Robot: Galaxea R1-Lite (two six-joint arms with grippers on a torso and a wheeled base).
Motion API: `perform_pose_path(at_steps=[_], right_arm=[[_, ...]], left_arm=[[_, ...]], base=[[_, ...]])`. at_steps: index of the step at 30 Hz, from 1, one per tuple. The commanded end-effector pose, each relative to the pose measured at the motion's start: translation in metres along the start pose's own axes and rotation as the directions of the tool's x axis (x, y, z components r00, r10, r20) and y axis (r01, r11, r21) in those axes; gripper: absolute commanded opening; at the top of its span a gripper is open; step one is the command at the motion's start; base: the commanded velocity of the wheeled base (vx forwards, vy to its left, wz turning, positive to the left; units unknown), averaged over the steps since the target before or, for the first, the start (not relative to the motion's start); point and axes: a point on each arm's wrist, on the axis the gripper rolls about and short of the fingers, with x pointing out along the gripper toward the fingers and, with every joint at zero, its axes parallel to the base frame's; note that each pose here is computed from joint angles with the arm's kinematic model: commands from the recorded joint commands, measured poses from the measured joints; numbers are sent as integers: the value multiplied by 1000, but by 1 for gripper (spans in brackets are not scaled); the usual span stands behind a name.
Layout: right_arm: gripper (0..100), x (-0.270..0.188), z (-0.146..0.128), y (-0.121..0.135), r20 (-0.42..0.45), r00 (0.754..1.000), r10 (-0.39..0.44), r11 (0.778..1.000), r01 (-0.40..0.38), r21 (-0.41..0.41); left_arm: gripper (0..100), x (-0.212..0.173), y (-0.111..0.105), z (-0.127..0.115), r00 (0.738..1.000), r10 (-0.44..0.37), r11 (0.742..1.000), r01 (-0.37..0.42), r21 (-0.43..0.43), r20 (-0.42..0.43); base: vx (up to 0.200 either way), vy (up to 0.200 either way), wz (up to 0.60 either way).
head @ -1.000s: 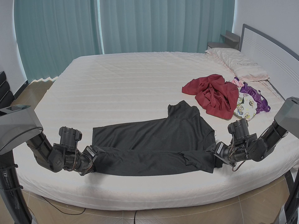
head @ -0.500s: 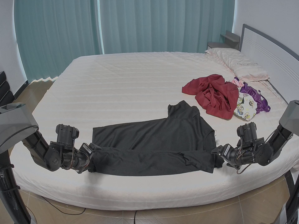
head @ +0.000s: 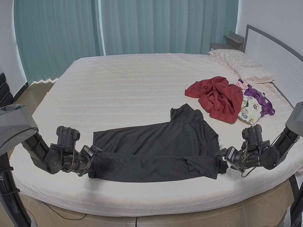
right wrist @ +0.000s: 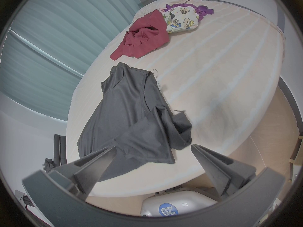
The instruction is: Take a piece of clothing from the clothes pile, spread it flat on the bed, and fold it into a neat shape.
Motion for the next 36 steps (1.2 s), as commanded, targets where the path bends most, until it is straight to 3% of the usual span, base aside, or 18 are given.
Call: perform_pose_path(at_steps=[1, 8, 12, 13, 14, 15, 20, 25, 29, 36], right_arm=[[100, -1, 0, 0, 1, 1000, 2, 1000, -2, -2], [100, -2, -2, -1, -3, 1000, -1, 1000, 1, -10], [100, -3, -4, -4, -10, 1000, -9, 999, 9, -40], [100, -3, -5, -5, -11, 1000, -10, 999, 10, -47], [100, -3, -5, -5, -11, 1000, -10, 999, 10, -47], [100, -3, -6, -6, -7, 1000, -6, 998, 6, -58], [100, -3, -10, -10, 4, 1000, 9, 996, -9, -94], [100, -4, -14, -8, -3, 1000, 16, 994, -16, -106], [100, -5, -18, -6, -18, 1000, 26, 993, -28, -116], [100, -6, -21, -5, -28, 999, 30, 992, -34, -125]], left_arm=[[100, 0, 0, 0, 1000, -1, 1000, 1, 4, -2], [100, -2, -1, 0, 1000, -2, 1000, 2, 11, 2], [100, -10, 9, -3, 998, 52, 993, -49, 111, -24], [100, -15, 21, -8, 993, 105, 975, -92, 203, -52], [100, -15, 21, -8, 993, 105, 975, -92, 203, -52], [100, -21, 34, -10, 988, 143, 950, -119, 288, -64], [100, -27, 54, -15, 976, 177, 909, -112, 401, -127], [100, -22, 63, -20, 965, 189, 908, -101, 408, -182], [100, -17, 61, -19, 973, 157, 909, -76, 411, -168], [100, -5, 66, -22, 973, 172, 900, -92, 426, -152]], base=[[200, 0, 0], [200, 0, 0], [0, 0, 0], [0, 0, 0], [0, 0, 0], [0, 0, 0], [0, 0, 0], [0, 0, 0], [0, 0, 0], [0, 0, 0]])
